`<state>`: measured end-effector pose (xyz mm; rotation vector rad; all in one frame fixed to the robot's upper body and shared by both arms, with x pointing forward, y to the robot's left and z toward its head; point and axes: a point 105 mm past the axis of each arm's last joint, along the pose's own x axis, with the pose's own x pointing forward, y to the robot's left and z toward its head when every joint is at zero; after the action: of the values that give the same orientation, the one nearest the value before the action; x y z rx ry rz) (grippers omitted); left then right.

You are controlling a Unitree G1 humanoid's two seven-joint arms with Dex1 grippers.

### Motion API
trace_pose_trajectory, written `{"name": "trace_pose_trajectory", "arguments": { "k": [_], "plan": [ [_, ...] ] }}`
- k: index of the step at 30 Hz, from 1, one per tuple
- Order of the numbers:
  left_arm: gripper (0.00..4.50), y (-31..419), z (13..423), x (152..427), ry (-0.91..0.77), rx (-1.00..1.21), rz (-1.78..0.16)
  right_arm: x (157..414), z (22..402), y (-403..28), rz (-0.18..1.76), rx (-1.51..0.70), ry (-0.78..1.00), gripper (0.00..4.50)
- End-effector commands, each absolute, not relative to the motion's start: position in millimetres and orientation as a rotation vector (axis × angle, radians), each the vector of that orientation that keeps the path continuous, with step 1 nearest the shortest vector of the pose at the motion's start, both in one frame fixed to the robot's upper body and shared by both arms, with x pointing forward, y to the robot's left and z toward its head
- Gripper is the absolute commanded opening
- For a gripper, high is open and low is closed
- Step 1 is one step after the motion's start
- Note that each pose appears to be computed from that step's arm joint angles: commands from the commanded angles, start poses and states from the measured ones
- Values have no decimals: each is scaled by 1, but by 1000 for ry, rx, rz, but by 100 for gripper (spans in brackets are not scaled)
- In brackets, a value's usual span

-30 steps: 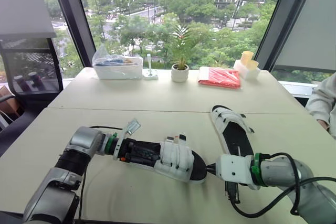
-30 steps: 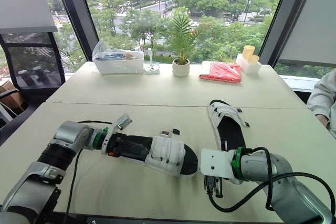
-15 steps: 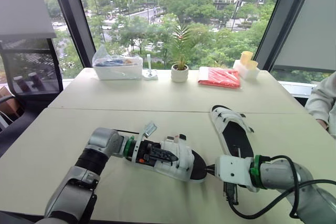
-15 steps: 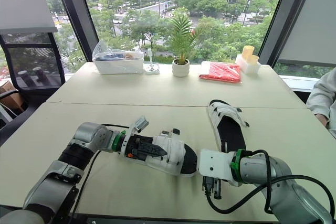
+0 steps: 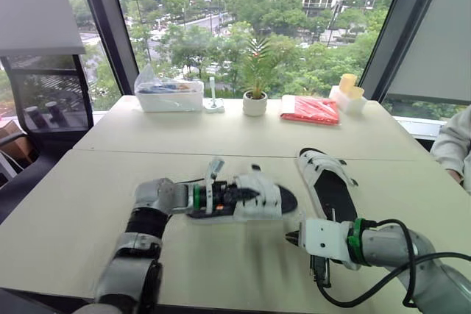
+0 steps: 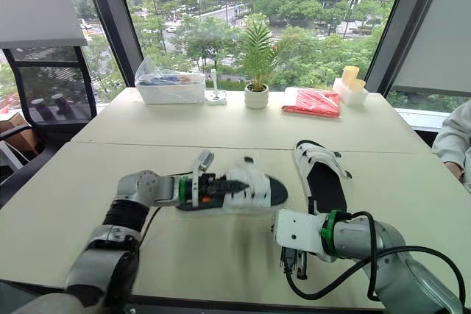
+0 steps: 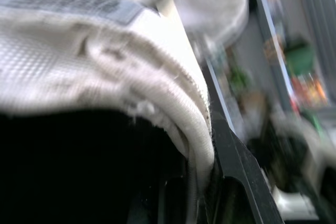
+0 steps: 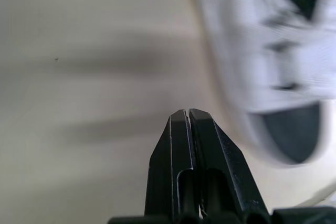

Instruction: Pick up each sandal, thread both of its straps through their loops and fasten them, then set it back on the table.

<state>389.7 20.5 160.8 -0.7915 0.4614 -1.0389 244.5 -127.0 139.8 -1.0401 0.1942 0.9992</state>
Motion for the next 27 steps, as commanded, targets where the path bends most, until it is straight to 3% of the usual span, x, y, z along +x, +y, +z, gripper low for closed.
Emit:
{"name": "trace_pose_trajectory", "arguments": {
  "k": [1, 5, 8, 12, 17, 20, 26, 27],
  "plan": [
    [11, 30, 205, 427, 179, -847, -812, 244, 148, -120, 1002, -1044, 142, 0],
    [11, 39, 205, 461, 12, -839, -383, 249, 149, -121, 1001, -1049, 140, 0],
    [11, 40, 199, 468, -19, -868, -208, 251, 149, -120, 1008, -1047, 137, 0],
    [11, 42, 190, 470, -28, -901, -74, 251, 150, -119, 1014, -1046, 139, 0],
    [11, 41, 170, 467, 0, -914, -37, 251, 150, -118, 1020, -1046, 140, 0],
    [126, 38, 156, 465, 37, -910, -46, 251, 151, -115, 1025, -1037, 135, 0],
    [430, 22, 162, 459, -8, -747, -264, 251, 149, -113, 1027, -1027, 133, 0],
    [441, 19, 167, 456, -36, -698, -330, 252, 149, -112, 1028, -1023, 134, 0]
  ]
}}
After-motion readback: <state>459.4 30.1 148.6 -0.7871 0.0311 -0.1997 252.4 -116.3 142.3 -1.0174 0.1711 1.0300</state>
